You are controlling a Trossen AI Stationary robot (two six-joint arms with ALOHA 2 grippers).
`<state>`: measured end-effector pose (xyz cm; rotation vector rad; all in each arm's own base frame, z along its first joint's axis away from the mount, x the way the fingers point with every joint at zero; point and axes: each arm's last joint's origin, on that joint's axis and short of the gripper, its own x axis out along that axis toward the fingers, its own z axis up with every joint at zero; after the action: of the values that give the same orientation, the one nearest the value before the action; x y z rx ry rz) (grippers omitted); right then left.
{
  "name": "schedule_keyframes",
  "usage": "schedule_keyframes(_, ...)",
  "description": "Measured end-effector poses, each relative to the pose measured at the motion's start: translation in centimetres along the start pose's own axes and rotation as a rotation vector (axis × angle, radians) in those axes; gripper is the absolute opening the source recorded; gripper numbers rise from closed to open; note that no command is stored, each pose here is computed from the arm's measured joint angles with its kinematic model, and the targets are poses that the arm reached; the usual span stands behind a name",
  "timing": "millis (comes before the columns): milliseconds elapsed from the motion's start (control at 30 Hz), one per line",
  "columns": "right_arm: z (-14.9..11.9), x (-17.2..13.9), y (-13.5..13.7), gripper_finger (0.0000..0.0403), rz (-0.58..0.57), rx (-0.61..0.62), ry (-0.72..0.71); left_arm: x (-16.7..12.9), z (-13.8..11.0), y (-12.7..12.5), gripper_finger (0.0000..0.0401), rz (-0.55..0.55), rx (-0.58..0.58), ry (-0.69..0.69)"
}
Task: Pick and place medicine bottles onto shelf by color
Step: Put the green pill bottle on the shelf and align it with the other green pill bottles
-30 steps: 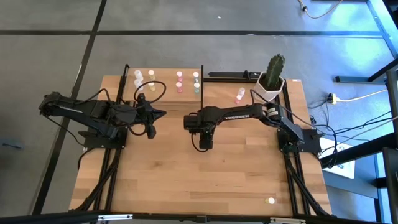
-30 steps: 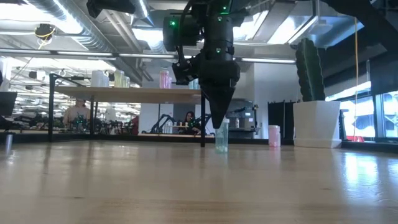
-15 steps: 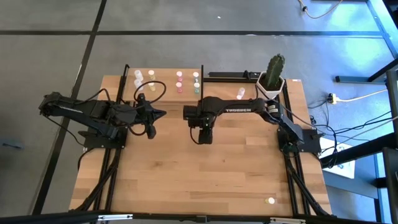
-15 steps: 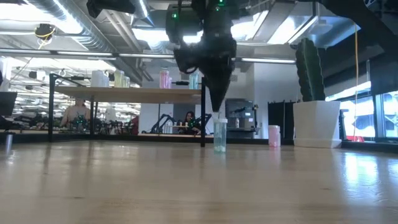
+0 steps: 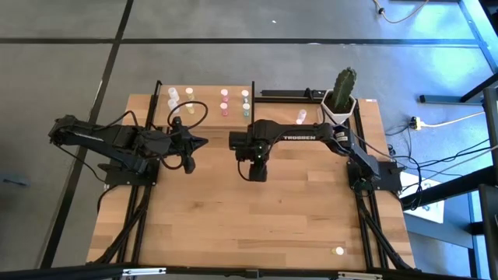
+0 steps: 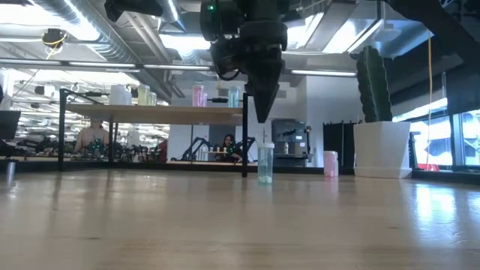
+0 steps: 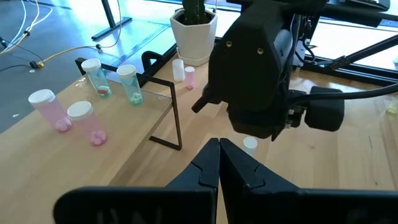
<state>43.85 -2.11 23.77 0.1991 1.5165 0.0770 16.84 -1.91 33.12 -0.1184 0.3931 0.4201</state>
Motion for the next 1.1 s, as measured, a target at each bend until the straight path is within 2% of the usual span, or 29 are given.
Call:
schedule_keyframes(333, 0.1, 0.0, 0.0, 0.0172, 0.0, 0.024, -0.014, 0.0, 0.0, -0.1, 0.0001, -0.023, 0.008, 0.007)
schedule_keyframes(533, 0.2, 0.0, -0.2, 0.0193, -0.072, 0.044, -0.018, -0.1, -0.2, -0.5, 0.0, -0.188, 0.027, 0.058)
schedule_keyframes(733, 0.1, 0.0, -0.2, 0.02, -0.079, 0.051, -0.019, -0.2, -0.5, -0.9, 0.0, -0.335, 0.033, 0.126)
schedule_keyframes(867, 0.2, 0.0, -0.2, 0.02, -0.079, 0.055, -0.02, -0.2, -0.9, -0.8, 0.0, -0.333, 0.005, 0.176)
schedule_keyframes(1000, 0.2, 0.0, -0.3, 0.02, -0.083, 0.131, -0.029, -0.2, -1.1, -0.7, 0.0, -0.323, -0.013, 0.193)
schedule_keyframes(1100, 0.3, 0.0, -0.5, 0.02, -0.137, 0.164, -0.042, -0.2, -1.1, -0.7, 0.0, -0.321, -0.021, 0.194)
